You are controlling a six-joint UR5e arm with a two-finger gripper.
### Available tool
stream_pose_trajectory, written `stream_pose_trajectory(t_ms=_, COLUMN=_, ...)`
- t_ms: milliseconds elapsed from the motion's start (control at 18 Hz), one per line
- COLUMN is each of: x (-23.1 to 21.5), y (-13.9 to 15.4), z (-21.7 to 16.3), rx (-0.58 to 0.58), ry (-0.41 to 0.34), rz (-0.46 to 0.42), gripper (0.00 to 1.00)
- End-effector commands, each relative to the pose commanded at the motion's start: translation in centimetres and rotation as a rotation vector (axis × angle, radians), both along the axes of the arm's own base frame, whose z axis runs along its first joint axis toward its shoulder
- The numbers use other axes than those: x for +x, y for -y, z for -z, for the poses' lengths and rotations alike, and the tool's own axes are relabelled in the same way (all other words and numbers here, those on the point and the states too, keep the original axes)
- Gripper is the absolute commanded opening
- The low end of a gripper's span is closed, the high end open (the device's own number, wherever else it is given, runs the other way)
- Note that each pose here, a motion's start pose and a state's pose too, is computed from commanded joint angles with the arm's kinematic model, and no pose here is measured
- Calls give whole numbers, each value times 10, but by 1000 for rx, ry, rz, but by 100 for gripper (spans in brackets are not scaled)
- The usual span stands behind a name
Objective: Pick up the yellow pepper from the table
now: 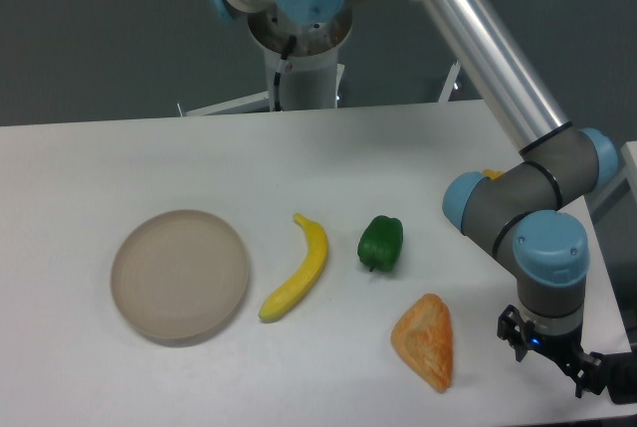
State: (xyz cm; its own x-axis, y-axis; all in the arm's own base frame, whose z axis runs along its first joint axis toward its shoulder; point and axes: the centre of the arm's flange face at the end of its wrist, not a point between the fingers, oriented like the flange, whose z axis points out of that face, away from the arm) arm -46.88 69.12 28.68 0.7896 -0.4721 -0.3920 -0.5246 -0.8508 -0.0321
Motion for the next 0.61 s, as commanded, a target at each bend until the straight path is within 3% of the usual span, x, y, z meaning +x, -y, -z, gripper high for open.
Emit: stream_pose_trajectory(t_ms=611, x=5, y=11, z=-30, rx=22, ry=-7, rz=3, gripper=100)
